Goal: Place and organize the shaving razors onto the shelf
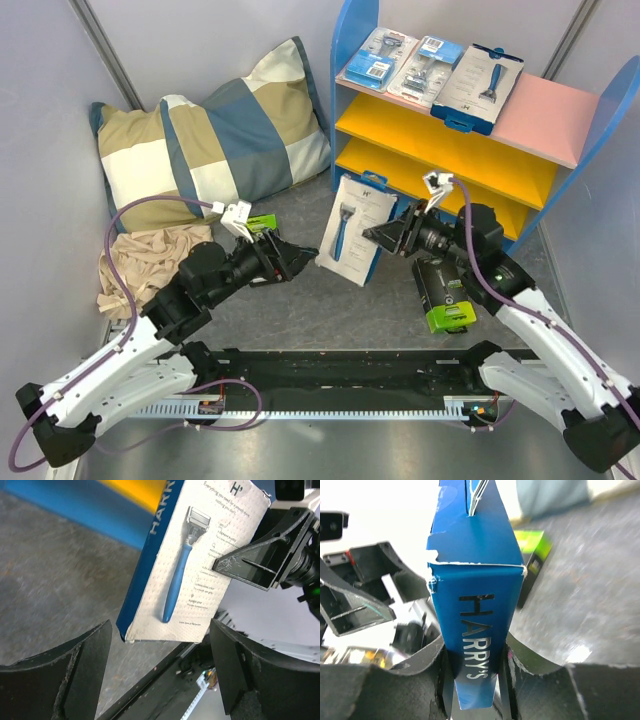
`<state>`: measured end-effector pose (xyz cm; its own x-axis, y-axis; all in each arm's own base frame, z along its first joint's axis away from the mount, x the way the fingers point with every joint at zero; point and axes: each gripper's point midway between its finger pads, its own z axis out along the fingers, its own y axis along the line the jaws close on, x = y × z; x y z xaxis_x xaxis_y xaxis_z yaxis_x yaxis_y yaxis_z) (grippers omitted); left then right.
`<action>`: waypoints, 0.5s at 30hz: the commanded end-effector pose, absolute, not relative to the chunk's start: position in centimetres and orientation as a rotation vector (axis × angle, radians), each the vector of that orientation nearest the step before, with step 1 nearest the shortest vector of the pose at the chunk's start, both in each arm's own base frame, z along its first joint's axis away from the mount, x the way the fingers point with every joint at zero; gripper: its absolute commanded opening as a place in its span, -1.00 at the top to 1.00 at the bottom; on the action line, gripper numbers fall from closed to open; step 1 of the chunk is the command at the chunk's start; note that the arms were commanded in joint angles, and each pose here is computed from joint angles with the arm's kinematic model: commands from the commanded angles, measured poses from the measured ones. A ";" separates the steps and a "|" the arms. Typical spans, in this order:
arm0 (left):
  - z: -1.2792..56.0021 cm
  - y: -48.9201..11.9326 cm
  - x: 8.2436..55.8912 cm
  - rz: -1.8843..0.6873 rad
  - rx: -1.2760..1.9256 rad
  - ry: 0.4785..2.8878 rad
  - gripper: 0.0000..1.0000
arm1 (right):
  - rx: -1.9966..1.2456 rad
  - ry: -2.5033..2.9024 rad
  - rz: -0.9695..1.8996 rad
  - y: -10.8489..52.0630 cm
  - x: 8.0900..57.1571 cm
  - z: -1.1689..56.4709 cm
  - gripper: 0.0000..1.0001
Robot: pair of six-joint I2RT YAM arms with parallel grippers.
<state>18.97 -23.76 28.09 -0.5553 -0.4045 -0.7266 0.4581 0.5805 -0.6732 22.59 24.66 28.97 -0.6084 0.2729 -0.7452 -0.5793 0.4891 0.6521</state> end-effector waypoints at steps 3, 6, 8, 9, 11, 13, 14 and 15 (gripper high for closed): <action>33.3 -26.1 19.2 -1.238 0.125 1.706 -0.74 | -0.128 1.632 1.039 20.2 23.5 37.4 0.43; 34.4 -27.7 19.2 -1.330 0.145 1.657 -0.77 | -0.073 1.547 1.006 18.6 22.9 40.2 0.42; 35.8 -28.7 18.9 -1.412 0.173 1.592 -0.79 | -0.053 1.516 0.999 18.0 22.7 41.2 0.42; 36.0 -29.2 18.9 -1.438 0.181 1.578 -0.79 | -0.046 1.494 0.998 17.7 22.5 41.9 0.42; 37.0 -30.4 18.8 -1.518 0.204 1.520 -0.80 | -0.022 1.474 0.997 17.3 22.4 42.6 0.42; 38.1 -31.3 18.7 -1.576 0.225 1.452 -0.80 | -0.012 1.457 1.003 17.1 22.2 43.3 0.42; 38.3 -31.6 18.7 -1.593 0.228 1.435 -0.80 | -0.012 1.448 1.007 17.1 22.1 43.7 0.41; 38.5 -31.8 18.7 -1.602 0.234 1.421 -0.81 | -0.013 1.444 1.012 17.1 22.0 43.9 0.41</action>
